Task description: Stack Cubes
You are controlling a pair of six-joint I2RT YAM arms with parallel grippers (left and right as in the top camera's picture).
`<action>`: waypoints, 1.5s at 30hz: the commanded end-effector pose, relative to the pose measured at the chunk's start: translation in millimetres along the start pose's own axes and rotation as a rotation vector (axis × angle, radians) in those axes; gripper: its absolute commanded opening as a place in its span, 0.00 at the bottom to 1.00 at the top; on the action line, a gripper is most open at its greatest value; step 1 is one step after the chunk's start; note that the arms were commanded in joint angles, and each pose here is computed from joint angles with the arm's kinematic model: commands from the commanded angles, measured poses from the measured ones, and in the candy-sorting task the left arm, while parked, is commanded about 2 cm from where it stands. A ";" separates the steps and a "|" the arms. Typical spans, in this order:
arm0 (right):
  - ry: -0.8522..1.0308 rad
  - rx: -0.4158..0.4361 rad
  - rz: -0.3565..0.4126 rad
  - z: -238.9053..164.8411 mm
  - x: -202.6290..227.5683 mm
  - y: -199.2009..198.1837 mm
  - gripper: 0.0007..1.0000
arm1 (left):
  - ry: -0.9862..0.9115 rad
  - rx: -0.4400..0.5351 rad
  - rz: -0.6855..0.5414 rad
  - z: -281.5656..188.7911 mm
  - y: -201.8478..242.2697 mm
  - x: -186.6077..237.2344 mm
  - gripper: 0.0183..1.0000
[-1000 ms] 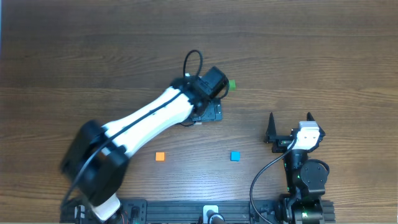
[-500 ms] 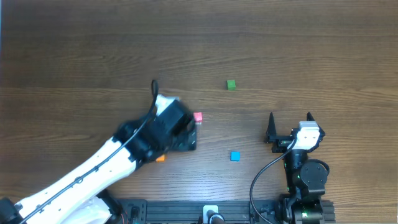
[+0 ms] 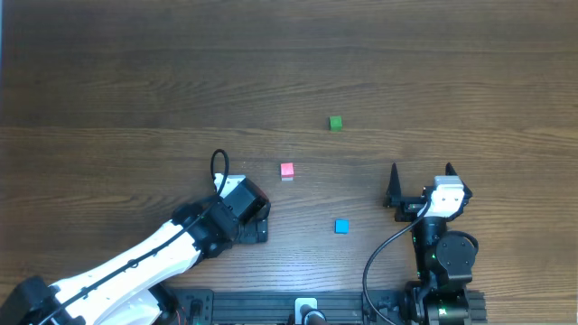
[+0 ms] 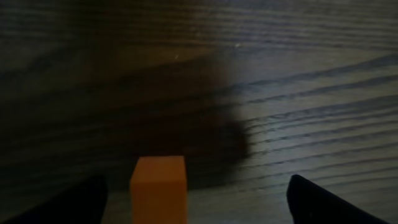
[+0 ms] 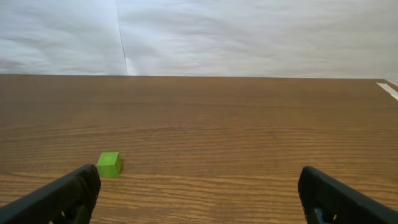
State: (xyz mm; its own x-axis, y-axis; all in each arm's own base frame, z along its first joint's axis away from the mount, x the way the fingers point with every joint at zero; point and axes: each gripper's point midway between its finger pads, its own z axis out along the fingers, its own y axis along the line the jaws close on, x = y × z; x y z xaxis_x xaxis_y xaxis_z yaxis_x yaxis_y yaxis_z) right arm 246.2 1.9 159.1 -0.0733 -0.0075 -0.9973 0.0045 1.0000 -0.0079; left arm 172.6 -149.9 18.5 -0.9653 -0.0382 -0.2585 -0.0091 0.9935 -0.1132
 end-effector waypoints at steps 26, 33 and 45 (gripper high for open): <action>-0.002 -0.002 -0.003 0.1 1.7 0.0 0.99 | 0.071 -0.100 -0.074 19.5 16.7 16.1 0.35; -0.002 -0.002 -0.003 0.1 1.7 0.0 0.99 | 0.071 -0.100 -0.075 19.5 16.6 16.1 0.24; -0.002 -0.002 -0.004 0.1 1.7 0.0 0.99 | 0.018 -0.064 -0.077 -6.6 -10.6 -17.9 0.04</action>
State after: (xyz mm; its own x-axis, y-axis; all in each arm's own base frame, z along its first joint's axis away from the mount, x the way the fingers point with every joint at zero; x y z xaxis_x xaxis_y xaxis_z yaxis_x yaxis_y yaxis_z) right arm 246.2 2.0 159.0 -0.0737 -0.0072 -0.9973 0.0041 1.0000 -0.0075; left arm 162.5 -139.4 3.4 -0.9808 -0.0990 -0.1677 -0.0955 0.9950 -0.0288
